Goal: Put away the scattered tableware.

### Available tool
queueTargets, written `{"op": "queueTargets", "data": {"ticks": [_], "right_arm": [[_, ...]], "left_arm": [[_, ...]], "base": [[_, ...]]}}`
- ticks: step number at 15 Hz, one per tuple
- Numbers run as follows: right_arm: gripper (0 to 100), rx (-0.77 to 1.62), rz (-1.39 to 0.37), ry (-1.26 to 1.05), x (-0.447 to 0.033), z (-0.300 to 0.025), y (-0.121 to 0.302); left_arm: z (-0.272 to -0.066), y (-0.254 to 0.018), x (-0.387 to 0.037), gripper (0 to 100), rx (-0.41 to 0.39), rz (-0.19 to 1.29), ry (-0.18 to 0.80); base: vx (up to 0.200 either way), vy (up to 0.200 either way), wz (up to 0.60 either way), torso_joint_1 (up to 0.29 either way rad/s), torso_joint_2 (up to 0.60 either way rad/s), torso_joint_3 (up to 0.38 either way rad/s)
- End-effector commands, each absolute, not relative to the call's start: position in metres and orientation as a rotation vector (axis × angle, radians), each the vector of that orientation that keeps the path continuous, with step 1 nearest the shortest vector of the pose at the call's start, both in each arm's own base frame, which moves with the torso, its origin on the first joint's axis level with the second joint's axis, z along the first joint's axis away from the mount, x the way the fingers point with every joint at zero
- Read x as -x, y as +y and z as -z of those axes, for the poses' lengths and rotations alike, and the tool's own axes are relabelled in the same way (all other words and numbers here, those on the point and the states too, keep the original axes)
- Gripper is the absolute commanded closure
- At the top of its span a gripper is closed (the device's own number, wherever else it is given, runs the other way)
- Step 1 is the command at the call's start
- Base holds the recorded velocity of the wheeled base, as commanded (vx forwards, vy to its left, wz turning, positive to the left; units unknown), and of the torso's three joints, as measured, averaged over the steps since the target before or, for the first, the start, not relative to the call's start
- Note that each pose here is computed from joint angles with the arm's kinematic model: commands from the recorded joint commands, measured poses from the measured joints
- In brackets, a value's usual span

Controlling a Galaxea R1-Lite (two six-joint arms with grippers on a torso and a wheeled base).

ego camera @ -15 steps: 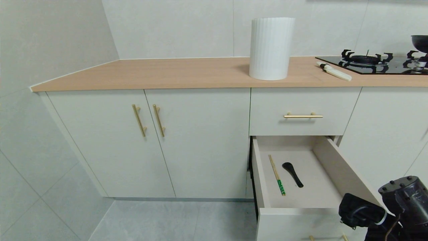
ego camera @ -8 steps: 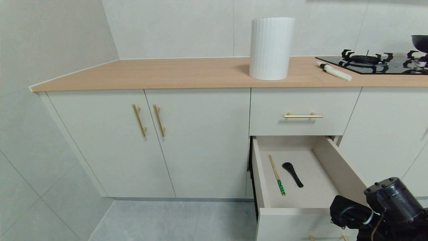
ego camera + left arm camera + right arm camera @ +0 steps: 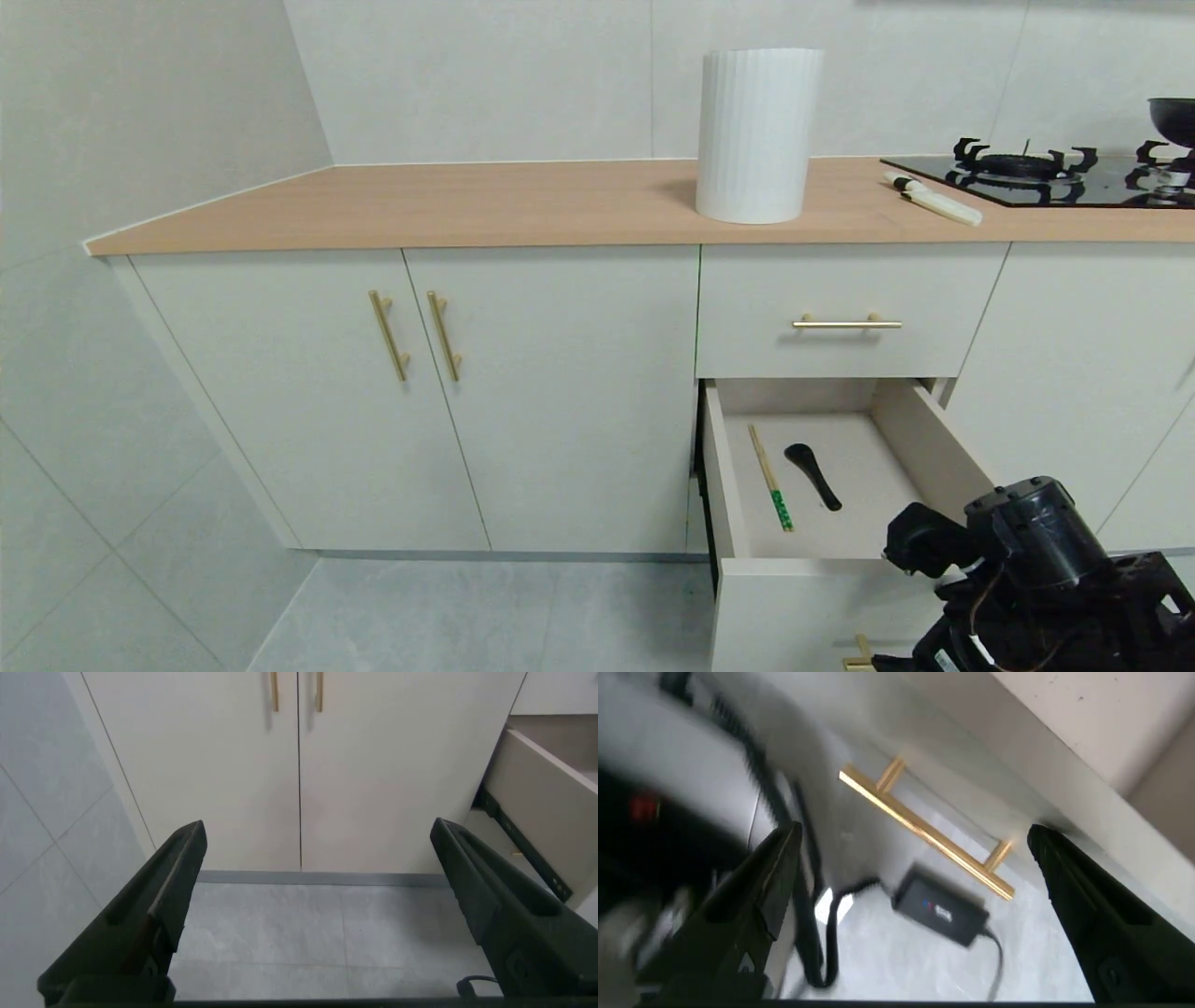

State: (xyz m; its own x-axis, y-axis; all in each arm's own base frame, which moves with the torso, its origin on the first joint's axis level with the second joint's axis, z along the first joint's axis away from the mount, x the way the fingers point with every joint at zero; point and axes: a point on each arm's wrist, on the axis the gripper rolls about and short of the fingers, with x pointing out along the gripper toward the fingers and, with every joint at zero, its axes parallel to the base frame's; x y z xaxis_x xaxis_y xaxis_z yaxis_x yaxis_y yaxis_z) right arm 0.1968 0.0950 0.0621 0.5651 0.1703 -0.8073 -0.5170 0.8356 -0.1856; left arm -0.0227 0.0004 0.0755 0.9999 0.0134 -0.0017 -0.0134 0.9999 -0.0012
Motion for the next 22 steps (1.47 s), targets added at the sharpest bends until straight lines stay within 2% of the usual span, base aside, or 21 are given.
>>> {"op": "queueTargets", "data": {"ticks": [1,10,15,22], "right_arm": [[0,0.434,-0.402,0.928,-0.202,-0.049,0.095],[0,0.23,-0.227,0.805,-0.251,-0.019,0.097],[0,0.094,-0.059,0.678,-0.291,0.009,0.104],[0,0.028,0.002,0.552,-0.317,0.011,0.096]], "left_arm": [[-0.076,0.0,0.023,0,0.002,-0.014,0.003],[-0.076,0.0,0.023,0,0.002,-0.014,0.003],[-0.076,0.0,0.023,0,0.002,-0.014,0.003],[-0.076,0.0,0.023,0,0.002,-0.014,0.003]], "base": [[0.0,0.0,0.0,0.0,0.0,0.0],[0.0,0.0,0.0,0.0,0.0,0.0],[0.0,0.0,0.0,0.0,0.0,0.0],[0.0,0.0,0.0,0.0,0.0,0.0]]}}
